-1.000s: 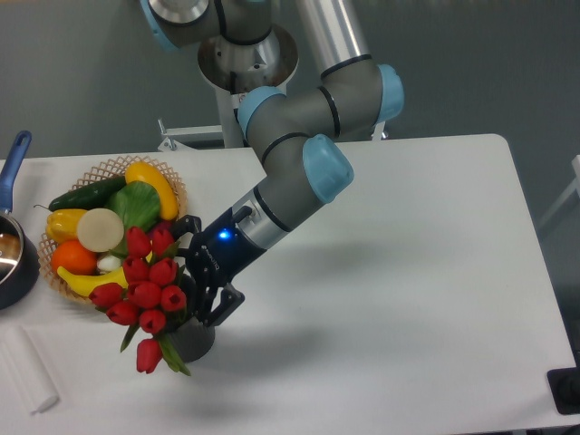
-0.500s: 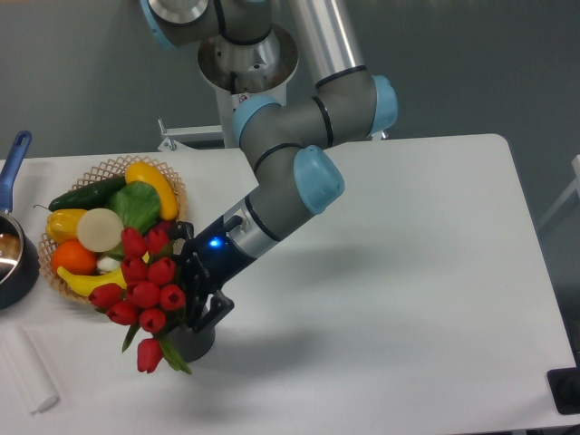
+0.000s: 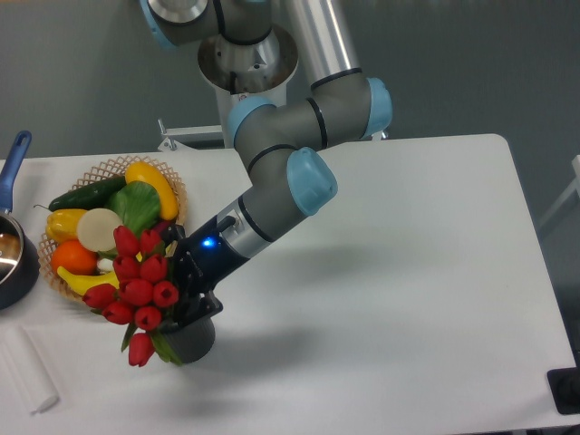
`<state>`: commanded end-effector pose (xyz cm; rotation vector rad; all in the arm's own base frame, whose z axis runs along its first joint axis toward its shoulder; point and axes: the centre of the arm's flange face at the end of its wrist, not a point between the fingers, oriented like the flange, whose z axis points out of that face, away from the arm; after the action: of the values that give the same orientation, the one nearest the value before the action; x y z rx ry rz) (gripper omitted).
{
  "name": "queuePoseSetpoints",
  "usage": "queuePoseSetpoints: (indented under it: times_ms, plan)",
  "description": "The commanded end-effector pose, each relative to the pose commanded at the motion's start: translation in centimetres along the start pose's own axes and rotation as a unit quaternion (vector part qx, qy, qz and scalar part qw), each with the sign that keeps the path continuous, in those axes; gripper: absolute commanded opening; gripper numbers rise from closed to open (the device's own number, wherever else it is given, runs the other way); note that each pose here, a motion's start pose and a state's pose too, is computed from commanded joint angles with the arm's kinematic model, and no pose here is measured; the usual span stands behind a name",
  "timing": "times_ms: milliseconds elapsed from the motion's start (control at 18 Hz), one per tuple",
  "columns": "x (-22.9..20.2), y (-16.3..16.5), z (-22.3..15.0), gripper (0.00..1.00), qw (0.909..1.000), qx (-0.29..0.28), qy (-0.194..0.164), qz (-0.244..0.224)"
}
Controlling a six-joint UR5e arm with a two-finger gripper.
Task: Pick up the flowers from the vase
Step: 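Position the gripper around the tulip stems at the vase rim, then close the gripper on the red tulip stems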
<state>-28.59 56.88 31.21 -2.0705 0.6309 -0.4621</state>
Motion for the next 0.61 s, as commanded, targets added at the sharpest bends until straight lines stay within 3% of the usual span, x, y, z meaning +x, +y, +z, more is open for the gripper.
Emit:
queuePoseSetpoints:
  times_ms: [611]
  plan:
    - [-0.3, -0.1, -1.5, 0.4, 0.9997, 0.019, -0.009, -0.009]
